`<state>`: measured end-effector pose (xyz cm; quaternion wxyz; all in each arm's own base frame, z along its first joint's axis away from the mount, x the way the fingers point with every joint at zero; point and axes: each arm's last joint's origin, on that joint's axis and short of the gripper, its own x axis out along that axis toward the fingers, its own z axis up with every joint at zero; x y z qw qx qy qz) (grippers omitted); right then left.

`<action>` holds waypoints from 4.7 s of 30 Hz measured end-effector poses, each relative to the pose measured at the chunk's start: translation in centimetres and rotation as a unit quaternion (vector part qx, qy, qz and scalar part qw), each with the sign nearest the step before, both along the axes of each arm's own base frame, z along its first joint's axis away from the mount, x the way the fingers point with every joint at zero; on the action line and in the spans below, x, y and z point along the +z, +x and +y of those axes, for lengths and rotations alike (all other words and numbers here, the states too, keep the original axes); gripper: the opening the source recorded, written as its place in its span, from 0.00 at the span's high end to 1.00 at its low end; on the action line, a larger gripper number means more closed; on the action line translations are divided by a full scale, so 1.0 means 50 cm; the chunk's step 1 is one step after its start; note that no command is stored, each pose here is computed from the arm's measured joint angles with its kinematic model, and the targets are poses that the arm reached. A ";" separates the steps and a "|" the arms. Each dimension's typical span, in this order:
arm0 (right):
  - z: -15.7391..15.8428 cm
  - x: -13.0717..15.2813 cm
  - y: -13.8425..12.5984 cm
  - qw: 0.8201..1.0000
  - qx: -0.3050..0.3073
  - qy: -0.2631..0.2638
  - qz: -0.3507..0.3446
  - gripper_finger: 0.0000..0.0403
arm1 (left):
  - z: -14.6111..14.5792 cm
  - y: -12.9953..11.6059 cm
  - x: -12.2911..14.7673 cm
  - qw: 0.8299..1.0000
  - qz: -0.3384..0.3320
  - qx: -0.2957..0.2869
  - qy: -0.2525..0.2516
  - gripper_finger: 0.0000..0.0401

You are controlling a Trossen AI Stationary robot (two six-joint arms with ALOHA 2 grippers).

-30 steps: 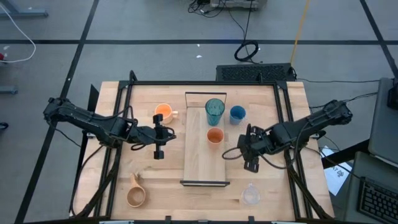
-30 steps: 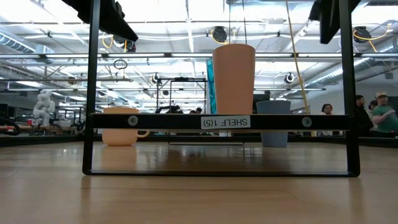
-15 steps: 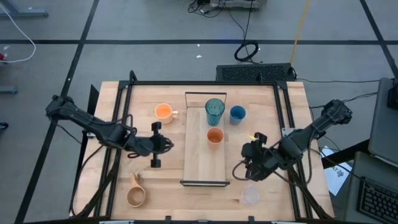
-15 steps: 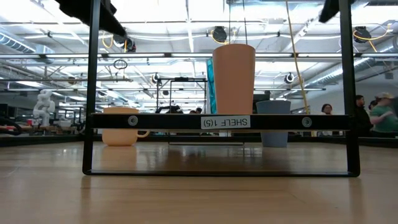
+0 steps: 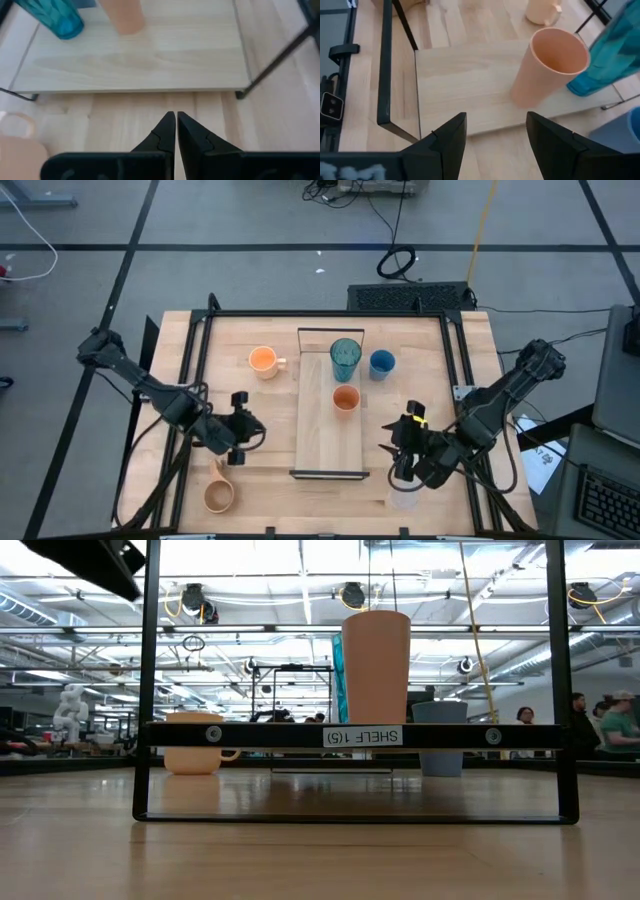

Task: Stack small to large cups/mugs on shelf
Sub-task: Put the blue cup on the shelf

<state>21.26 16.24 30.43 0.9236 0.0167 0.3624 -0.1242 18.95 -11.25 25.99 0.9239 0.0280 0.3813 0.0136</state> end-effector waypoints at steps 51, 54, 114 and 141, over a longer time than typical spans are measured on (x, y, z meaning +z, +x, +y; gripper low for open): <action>0.018 0.012 -0.024 0.990 -0.013 0.127 0.067 0.51 | -0.087 0.003 -0.061 1.000 0.006 0.016 0.019 0.95; 0.019 0.010 -0.025 0.982 -0.025 0.167 0.086 0.51 | -0.087 0.003 -0.061 1.000 0.006 0.015 0.020 0.95; -0.249 -0.060 0.095 0.946 -0.086 0.088 0.301 0.51 | -0.088 -0.001 -0.062 0.999 0.021 -0.019 0.037 0.95; -0.406 -0.058 0.119 0.956 0.016 -0.009 0.291 0.51 | -0.089 0.000 -0.062 0.998 0.026 -0.041 0.043 0.95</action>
